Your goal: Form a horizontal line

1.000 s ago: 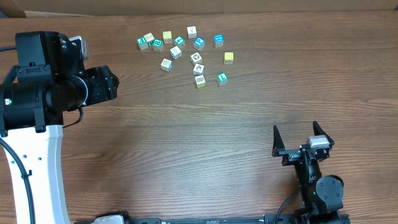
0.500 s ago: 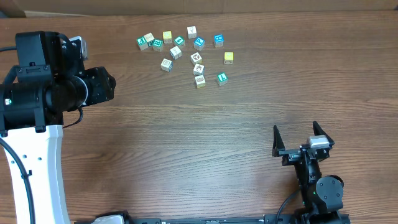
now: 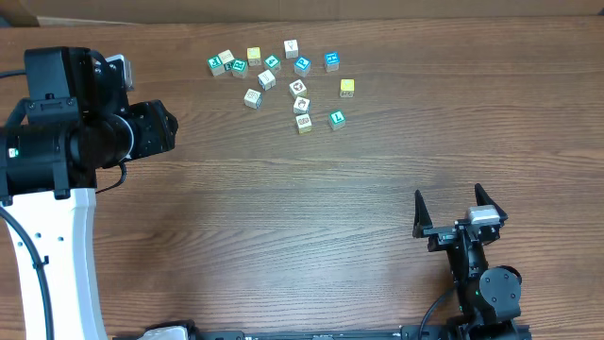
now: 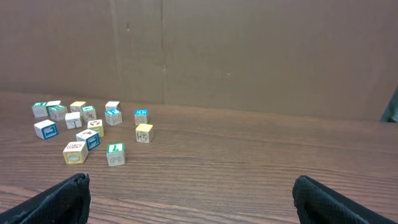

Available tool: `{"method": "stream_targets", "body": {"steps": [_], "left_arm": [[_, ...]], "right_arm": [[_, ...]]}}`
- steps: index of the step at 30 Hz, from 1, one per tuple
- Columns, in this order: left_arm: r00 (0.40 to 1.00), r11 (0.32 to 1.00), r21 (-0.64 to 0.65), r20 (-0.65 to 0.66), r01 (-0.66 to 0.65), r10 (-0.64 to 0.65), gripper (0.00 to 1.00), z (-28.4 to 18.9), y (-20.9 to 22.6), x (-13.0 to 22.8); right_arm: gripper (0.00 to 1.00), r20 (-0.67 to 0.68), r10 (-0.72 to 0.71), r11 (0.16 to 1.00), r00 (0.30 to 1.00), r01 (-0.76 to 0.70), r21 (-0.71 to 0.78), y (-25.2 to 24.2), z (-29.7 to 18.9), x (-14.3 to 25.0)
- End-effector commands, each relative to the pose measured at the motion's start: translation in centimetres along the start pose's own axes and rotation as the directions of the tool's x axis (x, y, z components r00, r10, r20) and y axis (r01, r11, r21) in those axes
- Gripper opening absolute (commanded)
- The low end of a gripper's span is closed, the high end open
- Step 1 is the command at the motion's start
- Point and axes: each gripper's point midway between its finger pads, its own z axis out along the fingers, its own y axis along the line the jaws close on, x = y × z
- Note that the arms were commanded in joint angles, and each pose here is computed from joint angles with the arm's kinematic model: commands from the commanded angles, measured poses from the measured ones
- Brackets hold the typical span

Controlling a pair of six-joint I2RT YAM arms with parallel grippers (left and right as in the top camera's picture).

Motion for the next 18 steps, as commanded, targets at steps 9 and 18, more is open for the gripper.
{"method": "stream_targets", "body": {"steps": [9, 18], "left_arm": [[0.999, 1.0, -0.003, -0.04, 0.012, -0.012, 0.63, 1.52, 0.13, 0.09], [0.999, 1.0, 0.003, -0.04, 0.012, -0.012, 0.67, 1.52, 0.03, 0.1]], "right_arm": [[1.0, 0.004, -0.004, 1.0, 1.0, 0.004, -0.001, 0.01, 0.0, 0.18], [1.0, 0.004, -0.004, 1.0, 1.0, 0.004, -0.001, 0.01, 0.0, 0.18]]}}
